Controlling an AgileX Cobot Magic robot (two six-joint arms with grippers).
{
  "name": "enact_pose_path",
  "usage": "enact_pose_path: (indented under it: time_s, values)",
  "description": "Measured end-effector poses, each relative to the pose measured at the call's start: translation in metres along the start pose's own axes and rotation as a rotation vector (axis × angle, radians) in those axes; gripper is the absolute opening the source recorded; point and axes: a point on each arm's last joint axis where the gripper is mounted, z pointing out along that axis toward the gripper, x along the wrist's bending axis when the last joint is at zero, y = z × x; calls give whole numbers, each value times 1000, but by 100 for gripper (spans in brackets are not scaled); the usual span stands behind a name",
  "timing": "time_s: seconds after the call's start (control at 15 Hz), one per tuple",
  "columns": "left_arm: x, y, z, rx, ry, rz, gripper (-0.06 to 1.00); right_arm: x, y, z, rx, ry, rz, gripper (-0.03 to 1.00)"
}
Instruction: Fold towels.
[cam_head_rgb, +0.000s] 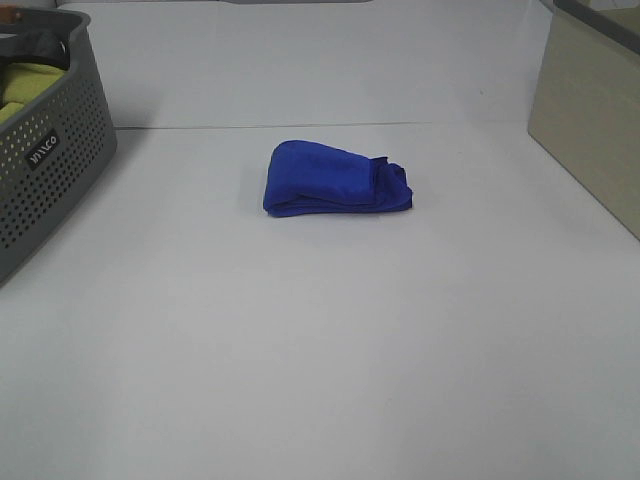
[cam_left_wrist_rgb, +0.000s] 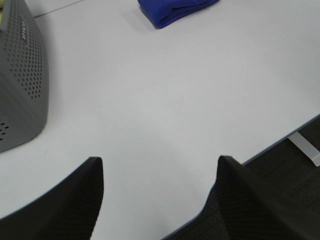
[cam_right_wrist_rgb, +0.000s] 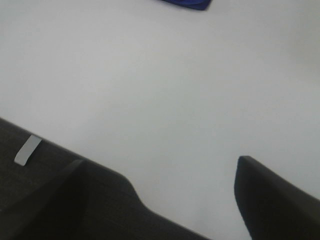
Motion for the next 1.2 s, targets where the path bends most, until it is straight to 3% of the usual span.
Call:
enact_pose_path:
  time_s: [0.13, 0.2, 0.33, 1.2]
  values:
    - [1, 0, 1, 2, 62, -37, 62, -2, -1, -1, -12, -103, 72, 75]
    - [0, -1, -3, -26, 152, -78, 62, 0, -5, -8, -65, -185, 110, 75]
    - [-4, -5, -8, -70, 209, -90, 62, 4, -10, -15, -125, -225, 114, 75]
    - [-4, -5, -8, -73, 215, -92, 62, 7, -13, -19, -163, -228, 111, 75]
